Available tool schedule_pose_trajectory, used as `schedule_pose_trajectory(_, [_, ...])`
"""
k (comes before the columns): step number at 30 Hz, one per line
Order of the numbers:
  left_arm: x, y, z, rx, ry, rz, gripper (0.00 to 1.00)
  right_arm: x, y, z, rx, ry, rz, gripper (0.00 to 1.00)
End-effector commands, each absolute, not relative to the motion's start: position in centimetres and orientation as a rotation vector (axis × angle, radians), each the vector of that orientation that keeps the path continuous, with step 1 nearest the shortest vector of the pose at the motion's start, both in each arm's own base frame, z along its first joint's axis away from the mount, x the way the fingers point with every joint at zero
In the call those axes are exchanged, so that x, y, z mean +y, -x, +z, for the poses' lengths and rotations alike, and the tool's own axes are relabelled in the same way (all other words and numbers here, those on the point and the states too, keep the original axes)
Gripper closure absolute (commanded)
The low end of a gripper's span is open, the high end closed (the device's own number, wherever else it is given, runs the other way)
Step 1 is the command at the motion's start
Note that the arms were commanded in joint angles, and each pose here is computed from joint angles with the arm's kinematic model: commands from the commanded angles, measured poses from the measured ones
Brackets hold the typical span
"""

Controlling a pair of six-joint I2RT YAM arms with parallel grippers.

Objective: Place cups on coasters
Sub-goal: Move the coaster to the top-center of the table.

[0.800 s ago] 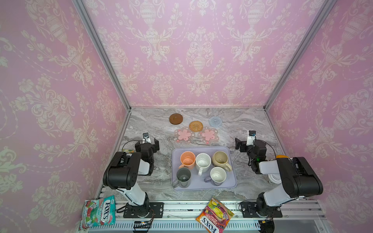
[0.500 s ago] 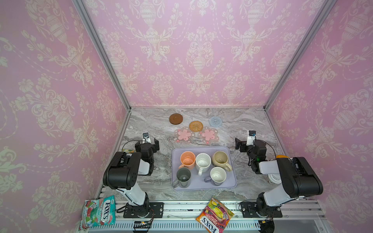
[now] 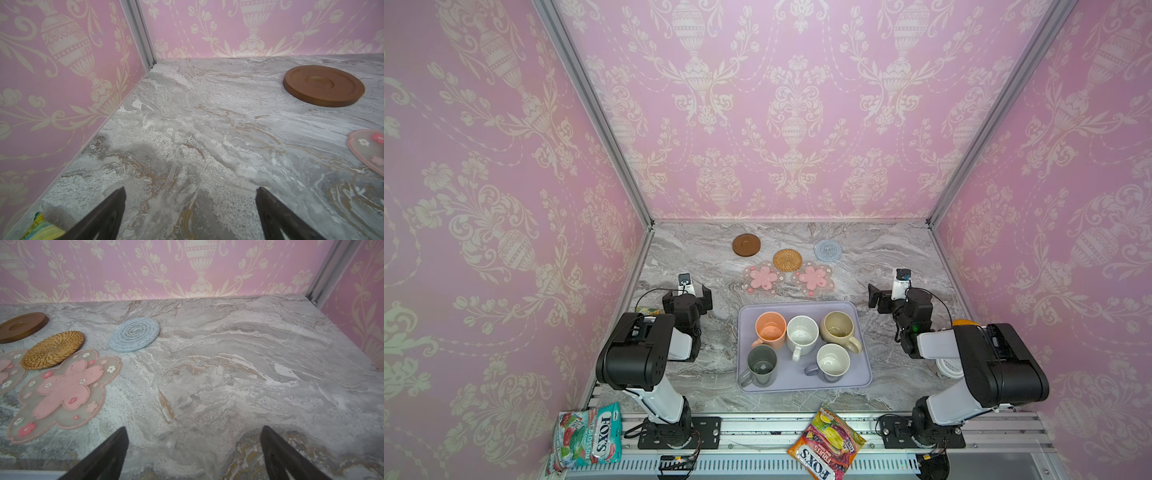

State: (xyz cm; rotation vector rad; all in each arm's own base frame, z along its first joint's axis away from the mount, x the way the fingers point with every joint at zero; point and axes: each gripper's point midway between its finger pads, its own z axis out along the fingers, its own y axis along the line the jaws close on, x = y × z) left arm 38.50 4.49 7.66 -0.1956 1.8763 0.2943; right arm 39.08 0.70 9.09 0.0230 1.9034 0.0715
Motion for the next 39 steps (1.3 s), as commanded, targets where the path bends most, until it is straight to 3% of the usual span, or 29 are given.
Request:
schedule_pose_trajectory(1, [4.5,-38.9,8.3,1.862,0.211,0.269,0.01,0.7,-39.6,9.7,1.891,-0.014,0.07,0.0])
schedule_pose_trajectory(22, [3.4,-38.9,8.6,1.863,0.144,0.224,0.01,0.4,-39.6,9.7,1.897,-0.032,0.055,0.0])
schedule_pose_trajectory(39, [5.2,-37.1,19.4,1.826,0.341,0.242,0.01,-0.2,-39.0,19.0,1.862,-0.082,0.01,0.0])
